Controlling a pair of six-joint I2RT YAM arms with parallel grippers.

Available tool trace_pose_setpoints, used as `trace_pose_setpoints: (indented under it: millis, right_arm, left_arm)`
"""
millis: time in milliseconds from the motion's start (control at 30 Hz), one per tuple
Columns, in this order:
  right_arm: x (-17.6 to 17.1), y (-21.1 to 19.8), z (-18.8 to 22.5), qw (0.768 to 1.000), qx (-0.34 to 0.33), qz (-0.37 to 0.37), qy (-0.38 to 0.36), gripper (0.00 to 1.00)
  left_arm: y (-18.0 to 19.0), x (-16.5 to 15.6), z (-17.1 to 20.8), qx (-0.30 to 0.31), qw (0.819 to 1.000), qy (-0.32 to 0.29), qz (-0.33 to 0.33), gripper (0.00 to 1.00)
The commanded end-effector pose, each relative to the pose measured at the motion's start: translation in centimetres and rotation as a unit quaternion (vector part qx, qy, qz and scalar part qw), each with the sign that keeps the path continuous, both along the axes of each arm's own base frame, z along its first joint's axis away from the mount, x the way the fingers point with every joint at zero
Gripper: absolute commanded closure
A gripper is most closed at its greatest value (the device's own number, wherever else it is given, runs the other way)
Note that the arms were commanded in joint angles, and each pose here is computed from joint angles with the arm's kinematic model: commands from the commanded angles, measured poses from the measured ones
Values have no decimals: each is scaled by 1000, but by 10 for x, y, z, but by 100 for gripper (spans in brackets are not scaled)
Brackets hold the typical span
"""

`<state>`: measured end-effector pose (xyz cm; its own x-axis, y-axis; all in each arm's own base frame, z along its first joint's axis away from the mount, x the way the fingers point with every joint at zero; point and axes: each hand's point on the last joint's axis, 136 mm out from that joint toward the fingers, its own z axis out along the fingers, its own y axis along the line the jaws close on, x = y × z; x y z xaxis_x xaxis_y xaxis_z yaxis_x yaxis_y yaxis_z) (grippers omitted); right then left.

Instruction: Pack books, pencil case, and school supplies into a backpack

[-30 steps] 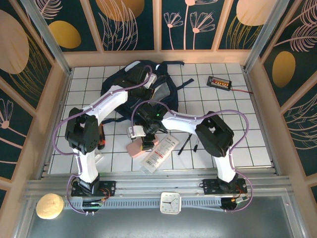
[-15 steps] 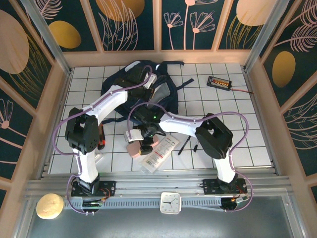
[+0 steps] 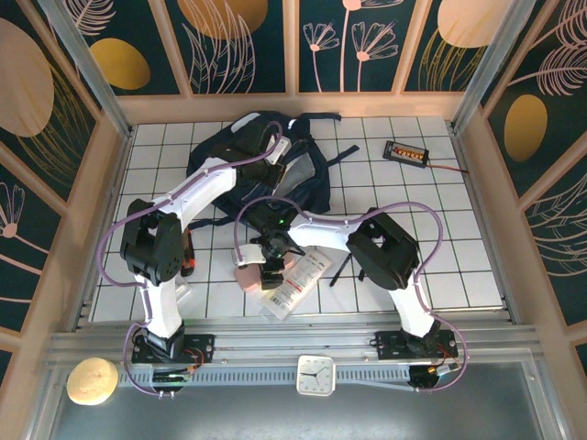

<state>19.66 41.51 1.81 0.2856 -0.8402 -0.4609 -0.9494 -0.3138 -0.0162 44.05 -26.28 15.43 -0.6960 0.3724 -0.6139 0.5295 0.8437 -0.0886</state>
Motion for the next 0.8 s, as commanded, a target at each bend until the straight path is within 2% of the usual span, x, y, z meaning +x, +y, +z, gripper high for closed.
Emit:
trace_pose_setpoints:
  millis: [0, 100, 267, 500, 633, 767]
  right_arm:
    - [14, -3, -15, 999, -19, -27, -30, 15]
    - [18, 2, -4, 999, 1, -26, -46, 25]
    - [32, 9, 33, 994, 61, -44, -76, 35]
    - [42, -3, 114, 973, 182, -123, -64, 35]
    - [45, -27, 171, 936, 281, -210, -20, 35]
    - [54, -59, 222, 872, 381, -305, 42, 35]
  left_arm:
    - [10, 5, 8, 8, 1000, -3, 7, 100]
    - [9, 7, 13, 6, 1000, -7, 5, 100]
    - [4, 13, 19, 1, 1000, -10, 3, 100]
    - [5, 15, 21, 2, 1000, -8, 9, 100]
    - [6, 15, 26, -3, 1000, -9, 19, 100]
    - [5, 15, 38, -18, 999, -19, 26, 100]
